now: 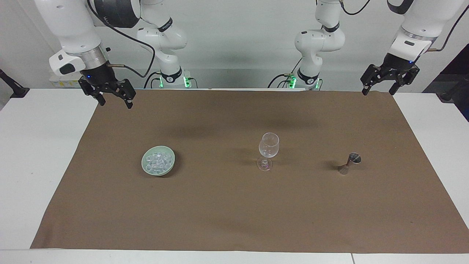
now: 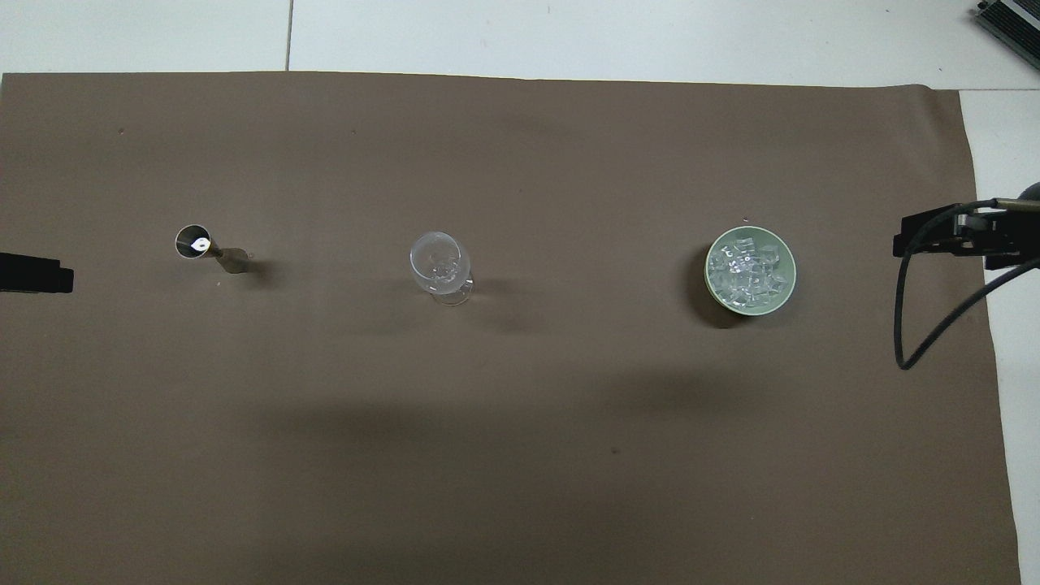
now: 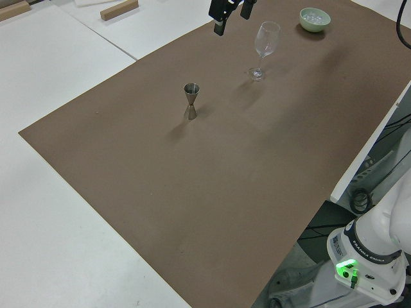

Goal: Pour wine and add ice with both arms

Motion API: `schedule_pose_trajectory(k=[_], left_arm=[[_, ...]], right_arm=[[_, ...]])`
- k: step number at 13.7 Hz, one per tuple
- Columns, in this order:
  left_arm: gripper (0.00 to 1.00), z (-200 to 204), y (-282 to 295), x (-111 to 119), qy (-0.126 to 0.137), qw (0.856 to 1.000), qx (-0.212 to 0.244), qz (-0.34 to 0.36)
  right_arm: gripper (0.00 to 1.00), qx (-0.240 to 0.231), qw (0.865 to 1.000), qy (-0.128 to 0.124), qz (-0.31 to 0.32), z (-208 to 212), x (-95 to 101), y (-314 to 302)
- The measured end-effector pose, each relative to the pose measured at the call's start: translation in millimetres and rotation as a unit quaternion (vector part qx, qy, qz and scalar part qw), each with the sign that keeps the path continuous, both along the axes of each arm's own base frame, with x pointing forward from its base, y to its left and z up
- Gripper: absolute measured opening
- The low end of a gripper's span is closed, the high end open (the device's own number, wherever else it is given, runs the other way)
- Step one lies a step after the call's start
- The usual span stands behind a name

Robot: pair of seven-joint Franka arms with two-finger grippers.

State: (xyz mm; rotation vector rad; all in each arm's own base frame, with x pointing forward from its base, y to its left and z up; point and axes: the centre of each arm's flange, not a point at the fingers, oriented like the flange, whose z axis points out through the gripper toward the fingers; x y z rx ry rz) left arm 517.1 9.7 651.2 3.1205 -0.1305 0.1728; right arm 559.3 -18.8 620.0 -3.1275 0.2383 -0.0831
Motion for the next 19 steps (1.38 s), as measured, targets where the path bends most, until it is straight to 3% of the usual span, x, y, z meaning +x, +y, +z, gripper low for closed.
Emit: schedule_pose_trajectory(k=[9,19], left_arm=[[1.00,-1,-4,4,-0.009,1.000,0.003,-0.018],[1.00,26,-11,-2,-0.026,0.999,0.010,-0.025]], right_arm=[[1.00,0.000,1.000,0.000,0.000,0,0.0,0],[1.00,0.000,1.000,0.000,0.000,0,0.0,0]])
